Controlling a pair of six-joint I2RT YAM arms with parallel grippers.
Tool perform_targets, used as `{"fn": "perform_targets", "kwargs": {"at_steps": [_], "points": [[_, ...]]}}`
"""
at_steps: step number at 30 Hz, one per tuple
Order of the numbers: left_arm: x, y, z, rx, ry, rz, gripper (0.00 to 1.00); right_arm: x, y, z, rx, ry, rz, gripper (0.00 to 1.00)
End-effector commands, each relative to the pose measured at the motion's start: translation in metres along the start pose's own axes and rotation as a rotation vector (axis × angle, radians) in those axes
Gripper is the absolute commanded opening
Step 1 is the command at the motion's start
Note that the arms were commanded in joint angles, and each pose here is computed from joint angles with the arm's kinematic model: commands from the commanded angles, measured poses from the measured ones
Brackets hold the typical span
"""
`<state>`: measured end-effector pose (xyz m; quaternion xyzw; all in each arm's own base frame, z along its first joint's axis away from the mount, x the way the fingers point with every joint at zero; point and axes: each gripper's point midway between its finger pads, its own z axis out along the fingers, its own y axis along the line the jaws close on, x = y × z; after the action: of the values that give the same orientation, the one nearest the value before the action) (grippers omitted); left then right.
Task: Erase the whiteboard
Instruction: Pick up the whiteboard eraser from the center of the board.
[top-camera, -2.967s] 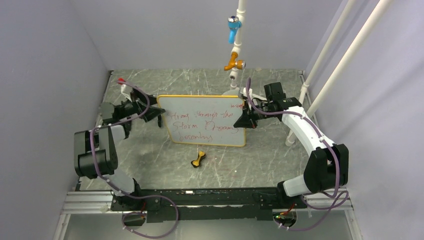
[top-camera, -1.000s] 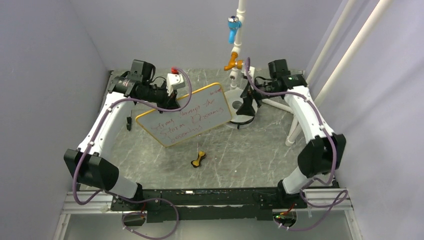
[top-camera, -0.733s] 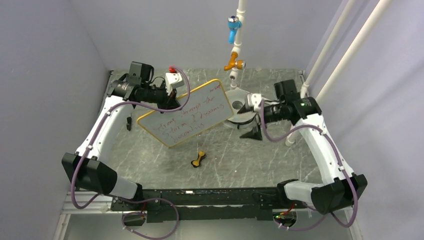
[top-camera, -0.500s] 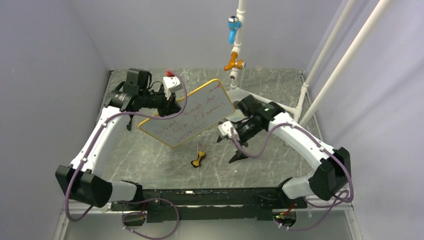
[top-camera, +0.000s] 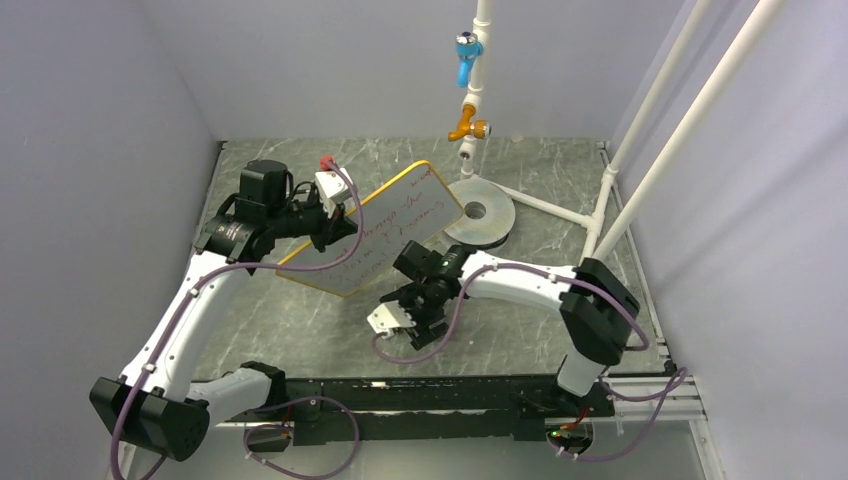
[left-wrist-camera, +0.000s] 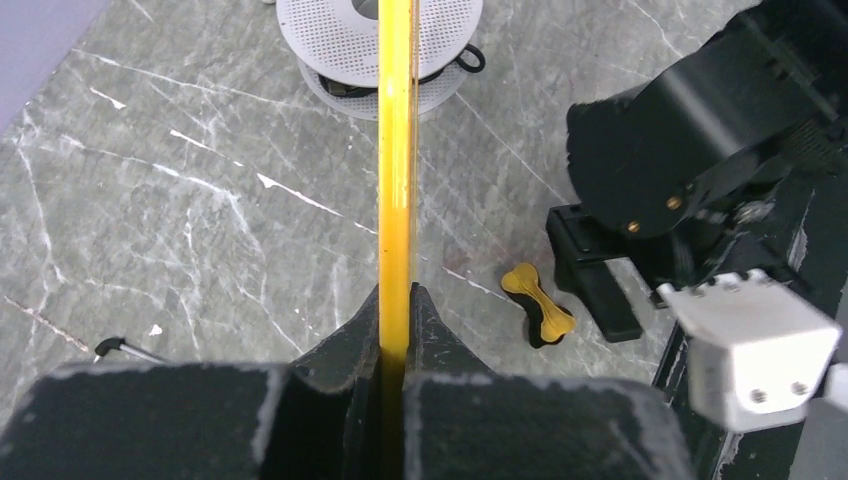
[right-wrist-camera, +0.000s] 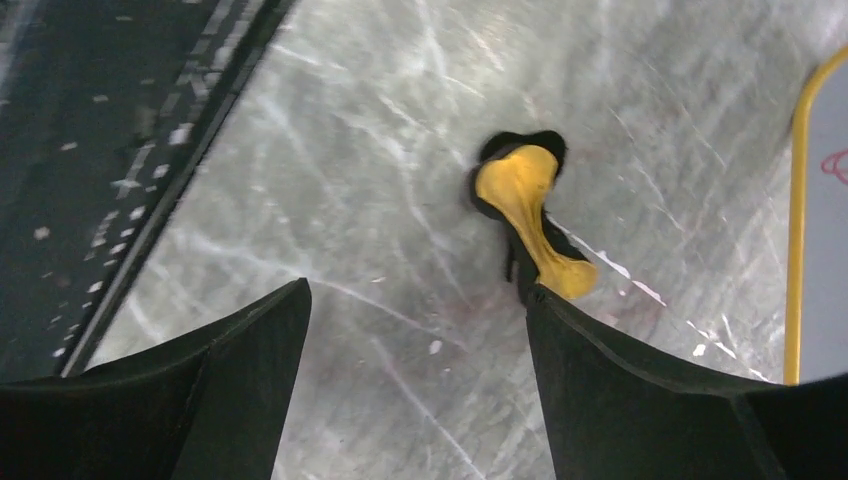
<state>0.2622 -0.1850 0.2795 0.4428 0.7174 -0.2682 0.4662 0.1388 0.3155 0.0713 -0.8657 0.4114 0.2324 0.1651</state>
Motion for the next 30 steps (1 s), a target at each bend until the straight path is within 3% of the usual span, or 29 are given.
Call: {"fn": "perform_targets", "kwargs": {"at_steps": [1,16,27,30], "points": [[-0.001,0.006,0.001,-0.037,-0.007,-0.021,0.0,-0.011,-0.058,-0.004,0.175,0.02,-0.008,0.78],[0.006,0.006,0.002,-0.031,0.0,-0.044,0.0,0.004,-0.055,0.055,0.054,0.059,0.045,0.53],[0.007,0.003,0.004,-0.01,-0.001,-0.054,0.0,0.021,-0.052,0.057,0.044,0.105,0.076,0.51],[0.006,0.002,0.004,-0.003,-0.004,-0.054,0.0,0.024,-0.052,0.054,0.042,0.098,0.092,0.45]]}}
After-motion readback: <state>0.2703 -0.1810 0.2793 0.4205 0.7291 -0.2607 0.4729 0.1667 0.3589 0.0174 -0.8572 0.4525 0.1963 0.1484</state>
